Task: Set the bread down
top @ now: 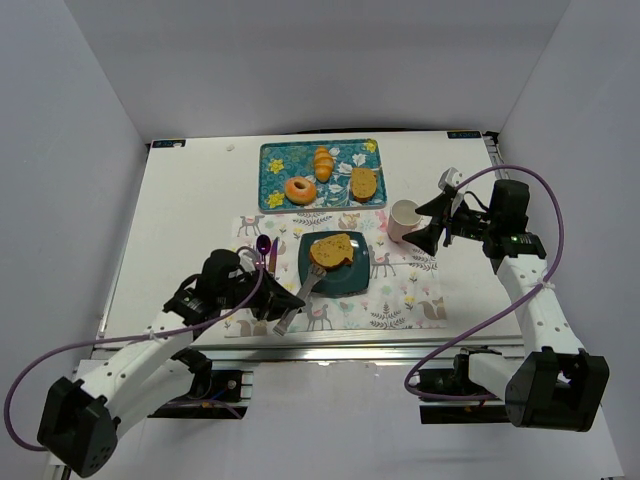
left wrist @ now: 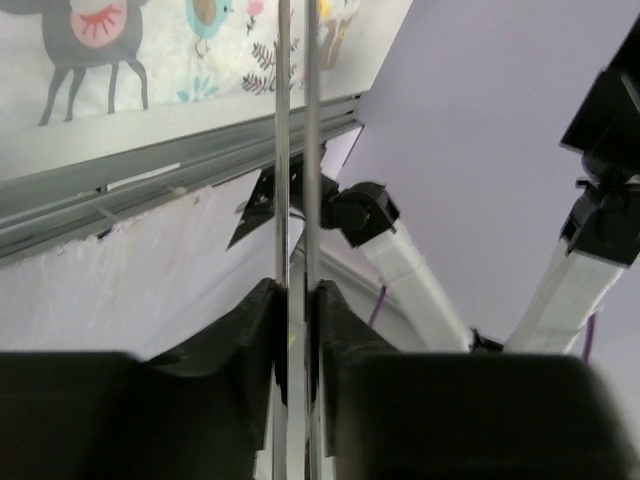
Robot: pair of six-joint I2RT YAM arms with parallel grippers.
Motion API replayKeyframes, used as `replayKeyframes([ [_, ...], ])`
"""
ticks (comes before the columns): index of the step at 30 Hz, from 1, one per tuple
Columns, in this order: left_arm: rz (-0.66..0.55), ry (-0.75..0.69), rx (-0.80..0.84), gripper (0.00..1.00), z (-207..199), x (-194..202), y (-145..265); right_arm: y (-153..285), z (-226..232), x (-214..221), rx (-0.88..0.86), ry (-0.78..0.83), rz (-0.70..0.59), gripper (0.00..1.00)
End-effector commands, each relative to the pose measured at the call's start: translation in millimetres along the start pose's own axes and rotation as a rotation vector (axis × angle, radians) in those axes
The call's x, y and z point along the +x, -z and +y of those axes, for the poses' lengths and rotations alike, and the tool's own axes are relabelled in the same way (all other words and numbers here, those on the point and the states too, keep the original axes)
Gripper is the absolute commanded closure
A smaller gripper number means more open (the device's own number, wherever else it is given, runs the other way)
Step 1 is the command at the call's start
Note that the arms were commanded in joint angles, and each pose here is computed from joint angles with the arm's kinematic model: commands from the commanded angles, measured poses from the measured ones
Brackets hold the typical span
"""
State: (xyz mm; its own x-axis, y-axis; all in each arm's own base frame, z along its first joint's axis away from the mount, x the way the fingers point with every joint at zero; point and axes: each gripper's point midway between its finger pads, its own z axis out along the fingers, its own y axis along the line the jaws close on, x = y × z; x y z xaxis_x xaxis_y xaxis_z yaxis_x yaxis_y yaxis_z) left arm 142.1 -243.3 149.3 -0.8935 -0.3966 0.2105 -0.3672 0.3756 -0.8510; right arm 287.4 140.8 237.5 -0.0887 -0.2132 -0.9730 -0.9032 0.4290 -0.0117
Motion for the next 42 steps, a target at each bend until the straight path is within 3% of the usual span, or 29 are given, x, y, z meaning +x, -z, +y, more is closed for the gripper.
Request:
replayKeyframes([
  [1, -0.002, -0.047, 0.042, 0.73, -19, 10, 16, 4, 4, -9, -0.006, 0.032, -0.016, 0.17],
  [6, -0.039, -0.110, 0.117, 0.98, -42, 14, 32, 5, 5, -10, -0.010, 0.037, -0.018, 0.17],
  [8, -0.072, -0.184, 0.097, 1.00, -43, 10, 36, 5, 7, -11, -0.022, 0.061, -0.021, 0.17],
  [10, -0.194, -0.255, -0.088, 1.00, -20, -25, 33, 4, 11, -11, -0.043, 0.082, -0.022, 0.17],
  [11, -0.226, -0.408, -0.244, 1.00, -9, -37, 48, 2, 15, -10, -0.064, 0.110, -0.015, 0.17],
  [12, -0.366, -0.440, -0.495, 1.00, 18, -82, 56, 2, 16, -9, -0.066, 0.120, -0.005, 0.16],
  [13, -0.433, -0.494, -0.627, 1.00, 24, -103, 70, -5, 26, -9, -0.105, 0.137, 0.002, 0.14],
  [16, -0.607, -0.694, -0.877, 1.00, 17, -162, 100, -15, 41, -4, -0.153, 0.189, 0.042, 0.13],
  [17, -0.606, -0.838, -0.897, 1.00, 15, -179, 98, -17, 45, -2, -0.167, 0.218, 0.056, 0.13],
  [20, -0.626, -0.970, -0.962, 1.00, 39, -218, 104, -27, 54, 1, -0.195, 0.268, 0.089, 0.12],
  [23, -0.611, -0.926, -0.970, 1.00, 75, -251, 117, -33, 57, 2, -0.220, 0.257, 0.093, 0.12],
  [28, -0.692, -0.799, -0.947, 1.00, 83, -296, 150, -37, 55, 2, -0.221, 0.236, 0.100, 0.11],
  [34, -0.538, -0.762, -0.945, 1.00, 118, -313, 135, -37, 53, 2, -0.207, 0.226, 0.119, 0.10],
  [36, -0.422, -0.743, -0.935, 0.95, 136, -308, 124, -37, 51, 3, -0.197, 0.229, 0.131, 0.11],
  [42, -0.352, -0.669, -0.978, 0.58, 157, -310, 126, -38, 46, -1, -0.193, 0.227, 0.141, 0.10],
])
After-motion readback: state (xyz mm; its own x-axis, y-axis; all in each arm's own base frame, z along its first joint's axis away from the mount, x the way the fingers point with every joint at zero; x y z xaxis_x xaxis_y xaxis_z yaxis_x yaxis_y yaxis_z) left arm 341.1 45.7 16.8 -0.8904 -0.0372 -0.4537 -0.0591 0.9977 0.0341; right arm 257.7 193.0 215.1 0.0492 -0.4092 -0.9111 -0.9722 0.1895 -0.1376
